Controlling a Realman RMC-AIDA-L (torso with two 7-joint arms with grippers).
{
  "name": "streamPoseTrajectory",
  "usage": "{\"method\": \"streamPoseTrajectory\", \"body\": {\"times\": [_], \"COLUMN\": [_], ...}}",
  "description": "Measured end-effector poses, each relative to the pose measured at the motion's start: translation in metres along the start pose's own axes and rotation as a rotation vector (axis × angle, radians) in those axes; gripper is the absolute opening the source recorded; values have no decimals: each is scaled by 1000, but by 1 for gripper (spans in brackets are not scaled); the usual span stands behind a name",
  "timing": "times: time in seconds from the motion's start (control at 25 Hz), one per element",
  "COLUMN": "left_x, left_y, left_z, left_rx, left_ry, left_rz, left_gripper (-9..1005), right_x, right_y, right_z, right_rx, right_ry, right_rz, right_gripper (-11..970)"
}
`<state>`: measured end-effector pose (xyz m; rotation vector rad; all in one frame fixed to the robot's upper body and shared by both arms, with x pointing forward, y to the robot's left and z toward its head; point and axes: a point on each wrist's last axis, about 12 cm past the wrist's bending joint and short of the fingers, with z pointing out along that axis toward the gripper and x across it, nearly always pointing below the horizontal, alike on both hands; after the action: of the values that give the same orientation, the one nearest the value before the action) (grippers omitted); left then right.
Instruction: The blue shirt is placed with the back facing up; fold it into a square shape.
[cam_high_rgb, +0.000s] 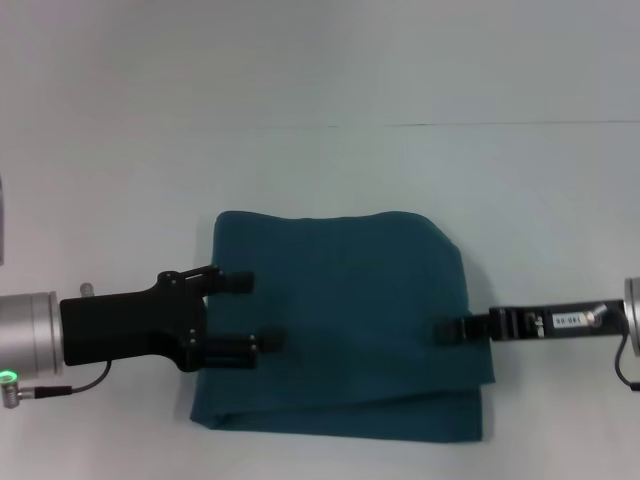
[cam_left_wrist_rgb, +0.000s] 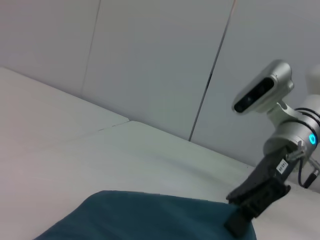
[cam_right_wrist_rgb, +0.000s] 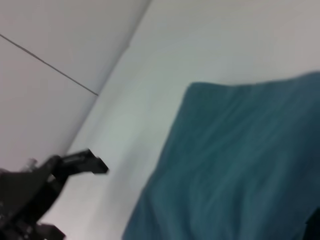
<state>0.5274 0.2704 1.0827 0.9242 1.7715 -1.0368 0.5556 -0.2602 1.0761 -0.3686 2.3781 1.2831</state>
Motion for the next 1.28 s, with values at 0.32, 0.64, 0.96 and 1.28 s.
{"method": "streamPoseTrajectory", "body": {"times": [0.32,0.64,0.96,1.28], "left_x": [0,2,1,-1], "left_y": [0,-1,0,2], "left_z": [3,4,5,6], "left_rx": [0,6,-4,-2], "left_ry": [6,5,5,3], "left_rz": [2,-3,0,5], "left_gripper": [949,949,949,949], "right_x": [9,15,14,24], "right_y": [-13,-17,-22,-25], "right_z": [-4,-7,-22,-30], "right_rx": [62,76,79,77], "right_ry": [0,-7,-66,-38], "right_rz": [26,14,19,30], "right_gripper": [25,139,454,733]}}
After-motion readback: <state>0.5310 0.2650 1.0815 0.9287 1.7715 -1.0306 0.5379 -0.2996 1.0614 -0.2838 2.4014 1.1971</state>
